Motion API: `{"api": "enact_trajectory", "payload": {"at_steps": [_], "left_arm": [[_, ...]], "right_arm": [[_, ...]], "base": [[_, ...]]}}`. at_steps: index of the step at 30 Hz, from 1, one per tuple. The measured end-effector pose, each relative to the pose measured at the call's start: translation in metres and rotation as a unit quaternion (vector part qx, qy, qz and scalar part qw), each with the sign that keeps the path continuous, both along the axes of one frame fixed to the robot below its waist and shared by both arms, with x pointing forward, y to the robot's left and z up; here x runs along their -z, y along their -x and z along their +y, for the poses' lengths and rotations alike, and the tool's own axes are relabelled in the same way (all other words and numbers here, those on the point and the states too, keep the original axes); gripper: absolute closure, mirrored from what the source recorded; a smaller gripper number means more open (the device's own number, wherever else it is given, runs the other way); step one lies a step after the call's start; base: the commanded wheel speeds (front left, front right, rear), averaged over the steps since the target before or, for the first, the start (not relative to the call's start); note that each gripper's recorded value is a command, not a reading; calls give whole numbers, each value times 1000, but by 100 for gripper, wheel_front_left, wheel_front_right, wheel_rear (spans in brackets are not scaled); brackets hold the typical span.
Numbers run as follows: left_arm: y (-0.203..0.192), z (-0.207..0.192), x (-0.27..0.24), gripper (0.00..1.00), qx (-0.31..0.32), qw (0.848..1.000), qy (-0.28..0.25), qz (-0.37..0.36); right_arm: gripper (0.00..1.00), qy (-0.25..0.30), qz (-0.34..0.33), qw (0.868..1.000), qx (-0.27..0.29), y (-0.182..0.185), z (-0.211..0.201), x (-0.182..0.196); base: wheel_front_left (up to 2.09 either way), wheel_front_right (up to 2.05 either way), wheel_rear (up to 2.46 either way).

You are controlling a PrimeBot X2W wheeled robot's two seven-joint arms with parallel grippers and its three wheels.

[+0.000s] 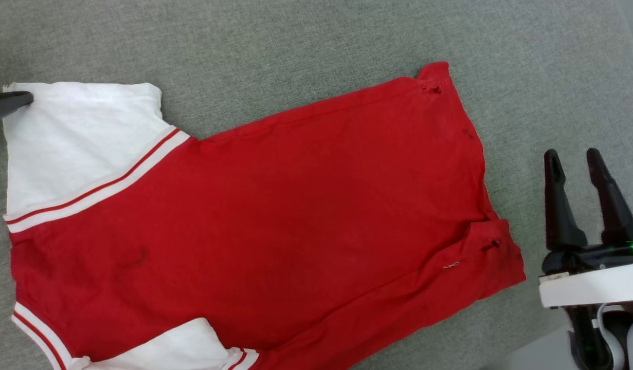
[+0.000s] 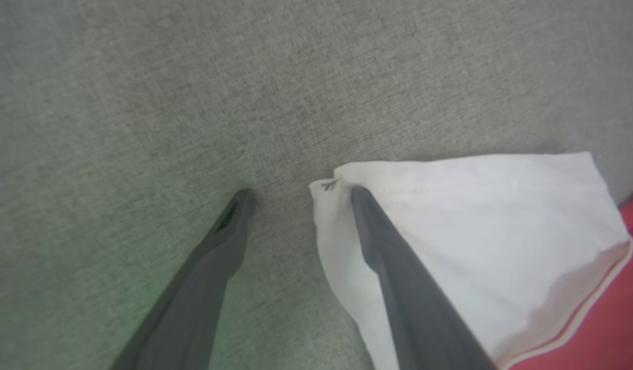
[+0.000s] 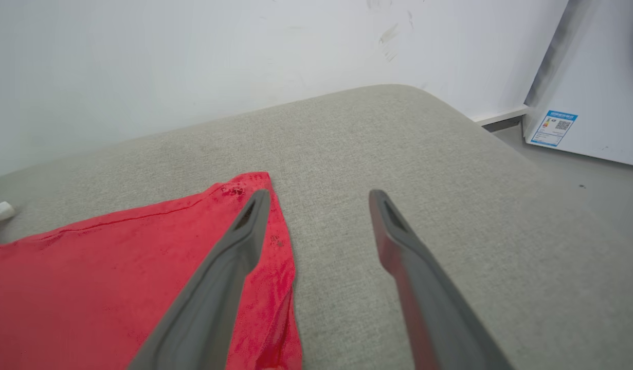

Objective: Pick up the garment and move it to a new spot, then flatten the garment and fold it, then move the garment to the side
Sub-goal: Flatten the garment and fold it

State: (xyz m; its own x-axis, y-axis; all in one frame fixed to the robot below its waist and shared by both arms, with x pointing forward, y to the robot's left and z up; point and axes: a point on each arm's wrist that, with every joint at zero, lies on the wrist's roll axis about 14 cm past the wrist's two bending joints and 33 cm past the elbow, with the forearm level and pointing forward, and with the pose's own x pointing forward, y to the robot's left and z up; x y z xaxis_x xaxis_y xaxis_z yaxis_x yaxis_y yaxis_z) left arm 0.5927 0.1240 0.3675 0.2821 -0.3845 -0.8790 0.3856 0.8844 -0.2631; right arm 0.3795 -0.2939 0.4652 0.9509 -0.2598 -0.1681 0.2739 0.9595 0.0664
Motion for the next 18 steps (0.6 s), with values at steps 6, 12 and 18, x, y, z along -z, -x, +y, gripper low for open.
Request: {"api": "enact_trajectory", "payload": {"at_steps": [6, 12, 18], "left_arm": [[5, -4, 2, 100, 4, 1000, 23, 9], [0, -8, -17, 100, 11, 997, 38, -65], [5, -6, -62, 100, 26, 988, 51, -145]], "right_arm": [[0, -32, -4, 999, -6, -5, 9, -1], [0, -22, 16, 999, -33, -8, 15, -2], [0, 1, 85, 993, -78, -10, 17, -2]], "base": [[0, 0, 0], [0, 0, 0], [0, 0, 0]]}}
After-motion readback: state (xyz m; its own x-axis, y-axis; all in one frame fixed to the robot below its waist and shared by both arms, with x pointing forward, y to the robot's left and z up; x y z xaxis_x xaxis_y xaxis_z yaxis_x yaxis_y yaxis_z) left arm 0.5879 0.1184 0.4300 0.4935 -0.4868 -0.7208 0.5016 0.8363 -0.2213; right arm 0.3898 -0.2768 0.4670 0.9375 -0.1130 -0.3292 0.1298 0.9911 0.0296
